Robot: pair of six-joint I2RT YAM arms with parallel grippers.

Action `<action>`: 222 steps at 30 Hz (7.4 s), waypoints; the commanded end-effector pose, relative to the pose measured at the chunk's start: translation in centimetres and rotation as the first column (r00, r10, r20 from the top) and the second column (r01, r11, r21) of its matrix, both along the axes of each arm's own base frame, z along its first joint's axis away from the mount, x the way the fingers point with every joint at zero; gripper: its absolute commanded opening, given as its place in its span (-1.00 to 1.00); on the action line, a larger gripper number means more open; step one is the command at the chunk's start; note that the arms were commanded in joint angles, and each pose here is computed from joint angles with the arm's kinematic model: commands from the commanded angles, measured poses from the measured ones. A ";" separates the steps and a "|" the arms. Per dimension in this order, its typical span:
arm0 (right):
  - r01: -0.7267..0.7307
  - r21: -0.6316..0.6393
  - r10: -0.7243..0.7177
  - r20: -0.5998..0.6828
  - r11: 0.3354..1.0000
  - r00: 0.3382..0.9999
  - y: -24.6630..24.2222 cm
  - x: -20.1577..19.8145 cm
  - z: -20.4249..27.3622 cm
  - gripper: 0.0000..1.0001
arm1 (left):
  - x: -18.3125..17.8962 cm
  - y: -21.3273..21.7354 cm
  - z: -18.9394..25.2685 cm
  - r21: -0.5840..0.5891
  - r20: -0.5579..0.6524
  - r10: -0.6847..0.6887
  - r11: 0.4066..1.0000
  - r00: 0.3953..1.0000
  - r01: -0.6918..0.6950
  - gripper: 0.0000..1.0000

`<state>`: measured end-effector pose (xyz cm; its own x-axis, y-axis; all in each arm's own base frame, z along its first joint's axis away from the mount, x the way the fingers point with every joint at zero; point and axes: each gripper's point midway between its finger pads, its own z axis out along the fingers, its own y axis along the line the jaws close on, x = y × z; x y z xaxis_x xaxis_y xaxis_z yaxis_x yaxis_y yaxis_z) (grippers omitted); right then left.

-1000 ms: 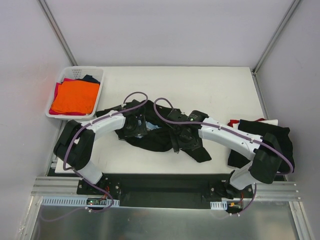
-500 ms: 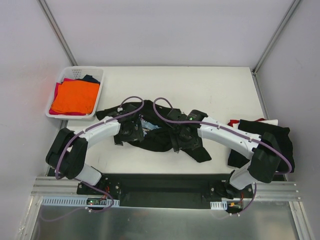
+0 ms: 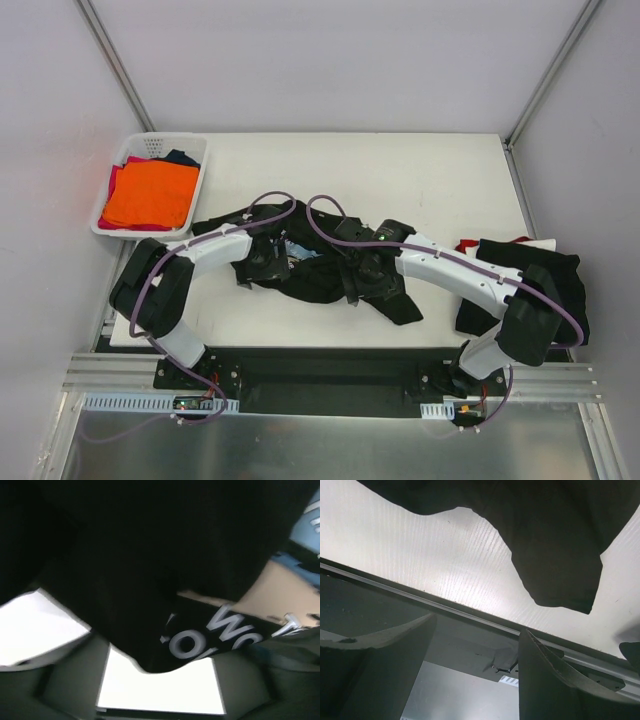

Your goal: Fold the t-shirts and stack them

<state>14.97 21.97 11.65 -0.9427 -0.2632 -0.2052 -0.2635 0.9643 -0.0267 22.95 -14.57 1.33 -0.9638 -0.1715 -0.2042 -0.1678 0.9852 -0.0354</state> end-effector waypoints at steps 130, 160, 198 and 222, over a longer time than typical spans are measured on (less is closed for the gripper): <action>0.076 0.371 0.040 -0.295 0.926 0.955 5.7 10.3 -8.9 -0.99 | -2.6 5.5 -0.5 0.292 -0.260 0.226 0.945 0.939 -0.147 -1.00; 0.185 0.300 -0.122 -0.215 0.936 0.969 0.2 8.4 -4.7 -0.99 | 9.3 -11.9 -3.5 -0.037 -0.378 -0.213 0.976 0.901 0.215 -1.00; 0.161 0.276 -0.116 -0.172 0.948 0.978 -1.3 4.9 -3.7 -0.99 | 3.2 -1.0 2.9 0.177 -0.150 0.027 0.984 0.988 0.000 0.90; 0.118 0.303 -0.065 -0.181 0.946 0.981 0.4 6.5 -2.6 -0.99 | 10.7 -0.9 15.4 0.075 0.119 0.096 0.992 0.988 -0.105 0.99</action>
